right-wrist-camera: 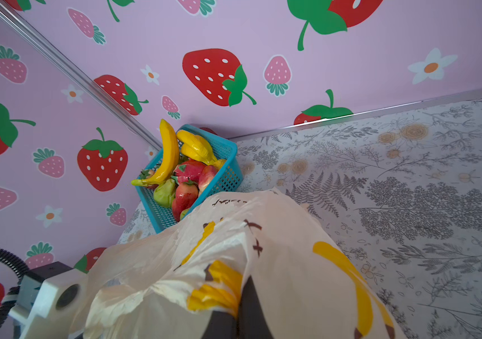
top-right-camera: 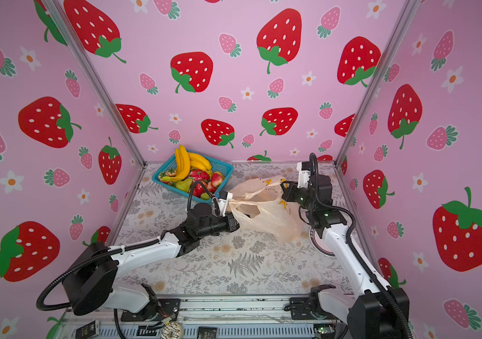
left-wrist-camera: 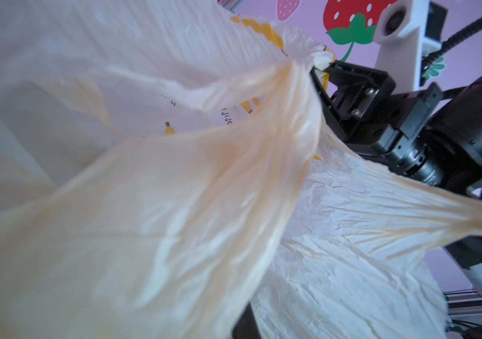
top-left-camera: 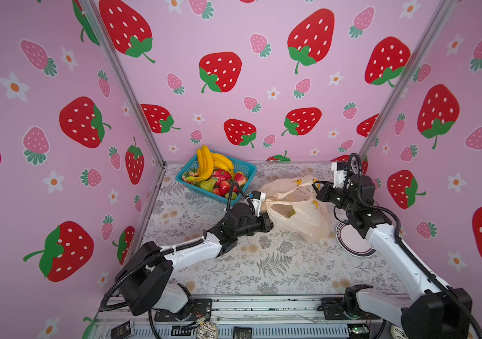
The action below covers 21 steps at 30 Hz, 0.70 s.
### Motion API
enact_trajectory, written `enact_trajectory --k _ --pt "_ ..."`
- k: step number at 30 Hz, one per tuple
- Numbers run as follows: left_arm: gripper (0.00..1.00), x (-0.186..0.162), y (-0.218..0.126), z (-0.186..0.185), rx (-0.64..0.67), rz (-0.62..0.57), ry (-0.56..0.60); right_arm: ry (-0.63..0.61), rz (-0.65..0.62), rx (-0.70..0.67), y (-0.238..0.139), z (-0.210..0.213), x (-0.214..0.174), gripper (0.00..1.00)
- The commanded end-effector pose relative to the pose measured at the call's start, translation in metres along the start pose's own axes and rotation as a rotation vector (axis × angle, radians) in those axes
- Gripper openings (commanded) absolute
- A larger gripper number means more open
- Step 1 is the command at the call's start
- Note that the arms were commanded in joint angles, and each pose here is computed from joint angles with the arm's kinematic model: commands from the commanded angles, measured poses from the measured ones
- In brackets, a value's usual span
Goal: Place the fake fruits into the plastic bag and tie a complex knot
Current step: 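Withdraw the left gripper from the bag back toward the basket, then grasp a red apple in the basket with the left gripper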
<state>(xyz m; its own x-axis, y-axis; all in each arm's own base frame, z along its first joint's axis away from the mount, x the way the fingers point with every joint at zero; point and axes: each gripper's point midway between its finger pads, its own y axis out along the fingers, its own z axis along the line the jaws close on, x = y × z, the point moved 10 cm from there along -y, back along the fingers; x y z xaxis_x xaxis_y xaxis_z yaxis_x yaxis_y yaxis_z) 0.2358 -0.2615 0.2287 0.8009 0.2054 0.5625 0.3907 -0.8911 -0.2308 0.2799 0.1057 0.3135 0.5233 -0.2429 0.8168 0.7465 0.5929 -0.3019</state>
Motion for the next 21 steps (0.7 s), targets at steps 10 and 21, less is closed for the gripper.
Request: enact_trajectory --k 10,21 --pt "0.62 0.012 -0.071 0.018 0.260 -0.003 0.156 -0.007 0.071 -0.004 0.014 -0.011 -0.013 0.00" --pt "0.75 0.106 -0.161 0.056 0.724 -0.362 0.114 -0.045 0.042 0.047 0.018 -0.009 -0.011 0.00"
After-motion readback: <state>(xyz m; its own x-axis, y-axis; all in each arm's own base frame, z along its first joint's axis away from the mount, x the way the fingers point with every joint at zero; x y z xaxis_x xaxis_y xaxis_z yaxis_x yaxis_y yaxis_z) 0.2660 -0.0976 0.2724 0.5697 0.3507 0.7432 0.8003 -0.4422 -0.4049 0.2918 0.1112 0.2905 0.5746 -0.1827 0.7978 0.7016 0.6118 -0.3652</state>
